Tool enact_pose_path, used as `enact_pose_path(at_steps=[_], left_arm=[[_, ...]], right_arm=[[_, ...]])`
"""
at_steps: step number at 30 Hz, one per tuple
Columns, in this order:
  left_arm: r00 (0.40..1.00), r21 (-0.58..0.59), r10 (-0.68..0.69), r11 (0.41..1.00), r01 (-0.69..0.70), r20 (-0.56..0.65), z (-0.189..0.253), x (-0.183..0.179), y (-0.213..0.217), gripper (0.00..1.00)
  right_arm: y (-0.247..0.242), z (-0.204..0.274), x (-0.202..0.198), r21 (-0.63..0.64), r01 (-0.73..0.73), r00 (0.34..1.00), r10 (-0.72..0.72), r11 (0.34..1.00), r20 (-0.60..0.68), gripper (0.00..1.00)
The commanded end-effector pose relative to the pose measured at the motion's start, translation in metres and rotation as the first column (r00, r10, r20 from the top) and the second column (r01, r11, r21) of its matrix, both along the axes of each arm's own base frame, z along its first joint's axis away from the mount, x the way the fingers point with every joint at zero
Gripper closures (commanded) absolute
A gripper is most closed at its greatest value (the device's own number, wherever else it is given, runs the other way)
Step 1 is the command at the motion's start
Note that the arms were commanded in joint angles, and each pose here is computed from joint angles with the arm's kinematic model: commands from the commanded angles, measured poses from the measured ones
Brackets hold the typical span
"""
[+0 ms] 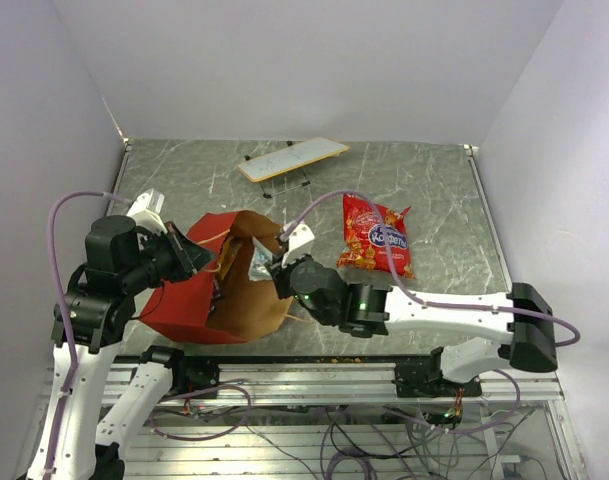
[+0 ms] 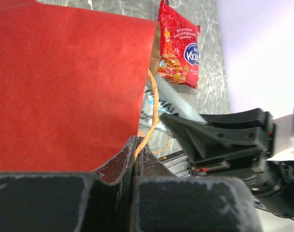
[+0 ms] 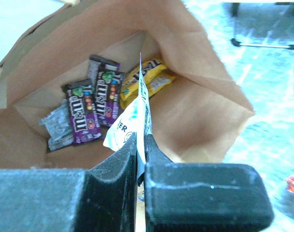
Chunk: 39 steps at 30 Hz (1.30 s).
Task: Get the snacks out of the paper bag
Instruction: Take out the snack from the paper bag, then place the snack at the center of the board.
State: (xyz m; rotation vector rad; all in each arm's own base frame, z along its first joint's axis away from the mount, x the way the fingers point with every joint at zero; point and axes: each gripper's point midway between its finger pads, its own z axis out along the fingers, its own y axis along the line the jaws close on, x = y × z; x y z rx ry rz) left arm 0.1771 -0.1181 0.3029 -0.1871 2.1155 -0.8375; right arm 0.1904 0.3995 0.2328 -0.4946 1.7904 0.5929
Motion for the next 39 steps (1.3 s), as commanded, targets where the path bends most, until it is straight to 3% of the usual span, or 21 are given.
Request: enact_pose_path(at_steps=[1,7,11,16,21,26,33,39], left_arm=[[1.000,0.018,0.001,1.000,-0.002,0.029,0.006,0.002,0.002,0.93],[0.999,0.020,0.024,1.000,-0.024,-0.022,-0.001,0.002,0.004,0.93],[1.000,0.032,0.023,0.999,-0.022,-0.022,0.002,-0.003,0.006,0.93],[0.999,0.019,0.031,0.999,-0.030,-0.027,0.001,-0.007,0.006,0.93],[1.000,0.008,0.017,1.000,-0.017,-0.021,0.002,-0.004,0.003,0.93],[1.000,0.036,-0.007,0.999,0.007,-0.020,0.007,0.003,0.002,0.93],[0.999,0.029,-0.033,0.999,0.034,-0.023,0.005,0.011,-0.004,0.93],[0.999,0.093,-0.046,0.995,0.046,-0.001,0.012,0.028,-0.001,0.93]], right_arm=[[-0.050,0.020,0.009,-0.088,0.140,0.990,-0.138,0.986,0.028,1.00],[-0.138,0.039,0.039,-0.098,0.360,0.933,-0.356,0.928,0.057,1.00],[-0.193,0.009,0.083,-0.061,0.466,0.877,-0.470,0.883,-0.101,1.00],[-0.259,-0.018,0.108,-0.044,0.690,0.687,-0.672,0.723,-0.277,1.00],[-0.333,-0.053,0.119,-0.093,0.826,0.493,-0.793,0.556,-0.358,1.00],[-0.386,-0.084,0.133,-0.134,0.878,0.381,-0.839,0.460,-0.388,1.00],[-0.430,-0.123,0.162,-0.137,0.898,0.329,-0.843,0.419,-0.425,1.00],[-0.445,-0.155,0.181,-0.134,0.900,0.314,-0.828,0.416,-0.465,1.00]])
